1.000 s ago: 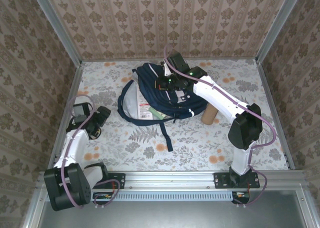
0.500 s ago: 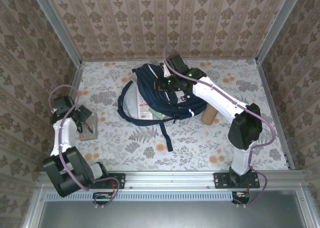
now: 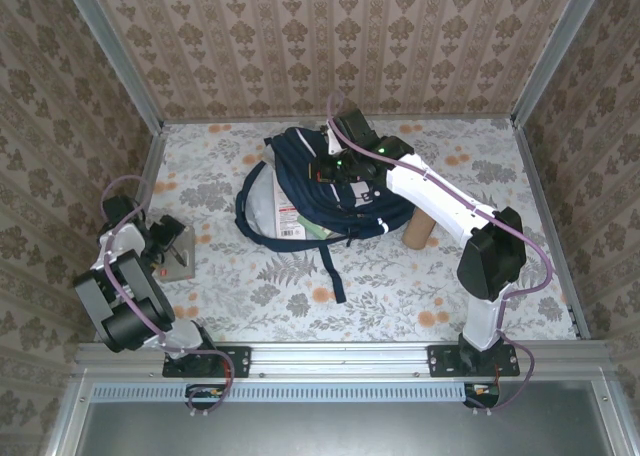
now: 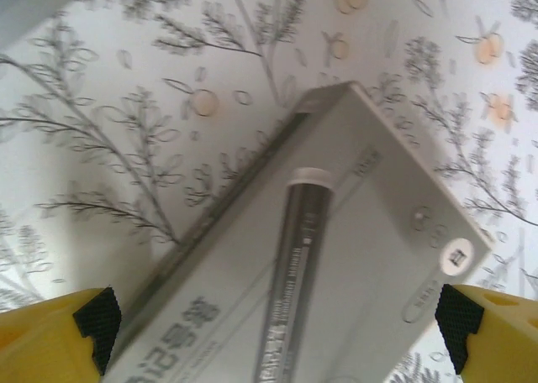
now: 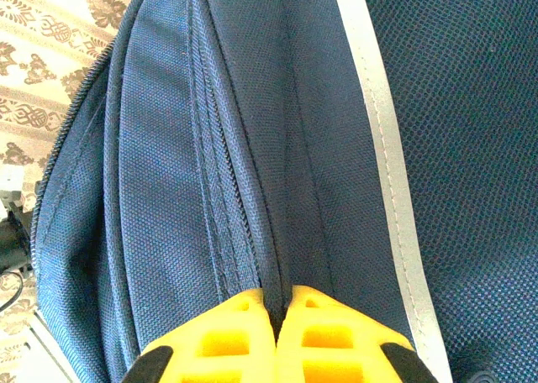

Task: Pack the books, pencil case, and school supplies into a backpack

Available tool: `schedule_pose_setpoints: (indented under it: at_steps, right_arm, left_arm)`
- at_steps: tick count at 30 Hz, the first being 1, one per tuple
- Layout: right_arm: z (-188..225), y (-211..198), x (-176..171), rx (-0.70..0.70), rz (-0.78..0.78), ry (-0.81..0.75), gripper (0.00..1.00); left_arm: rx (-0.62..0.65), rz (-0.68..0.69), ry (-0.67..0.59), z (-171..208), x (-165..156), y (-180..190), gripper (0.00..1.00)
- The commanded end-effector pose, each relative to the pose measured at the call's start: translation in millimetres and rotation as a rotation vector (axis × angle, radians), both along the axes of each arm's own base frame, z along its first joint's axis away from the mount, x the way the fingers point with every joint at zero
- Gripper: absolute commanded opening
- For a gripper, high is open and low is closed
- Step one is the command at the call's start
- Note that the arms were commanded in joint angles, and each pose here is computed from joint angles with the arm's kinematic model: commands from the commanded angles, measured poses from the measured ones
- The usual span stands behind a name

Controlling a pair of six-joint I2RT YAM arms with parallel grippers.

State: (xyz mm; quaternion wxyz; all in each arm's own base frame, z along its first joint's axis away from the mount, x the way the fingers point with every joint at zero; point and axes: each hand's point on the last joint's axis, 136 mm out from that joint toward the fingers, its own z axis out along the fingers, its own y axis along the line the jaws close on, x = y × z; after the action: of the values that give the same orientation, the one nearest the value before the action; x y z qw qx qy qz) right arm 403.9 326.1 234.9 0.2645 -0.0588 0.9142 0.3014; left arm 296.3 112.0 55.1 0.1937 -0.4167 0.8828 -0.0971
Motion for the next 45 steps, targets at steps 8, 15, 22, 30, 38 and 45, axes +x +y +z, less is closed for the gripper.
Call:
schedule_pose_setpoints:
  at_steps: [8, 15, 22, 30, 38, 45]
  right_arm:
    - [29.1, -0.7, -1.0, 0.054, 0.010, -0.060, 0.00]
    - [26.8, -1.8, -2.7, 0.061, 0.008, -0.053, 0.00]
    - [30.8, -2.3, -0.2, 0.088, 0.001, -0.071, 0.00]
    - [31.3, -4.9, -0.7, 0.092, -0.002, -0.071, 0.00]
    - [34.2, -7.8, -2.8, 0.094, -0.005, -0.077, 0.00]
    - [33.4, -11.0, -3.4, 0.092, -0.010, -0.076, 0.00]
  left_arm:
    - [0.002, -0.178, 0.035, -0.8, 2.3, -49.1, 1.00]
    - [0.139, -0.312, 0.148, -1.5, -3.6, -60.0, 1.00]
    - [0.217, -0.367, 0.241, -8.8, -11.4, -62.3, 1.00]
    - [0.224, -0.404, 0.293, -21.6, -12.3, -68.0, 1.00]
    - [0.224, -0.410, 0.269, -16.3, -10.6, -72.4, 0.86]
    - [0.231, -0.422, 0.177, 18.9, -4.8, -89.3, 0.83]
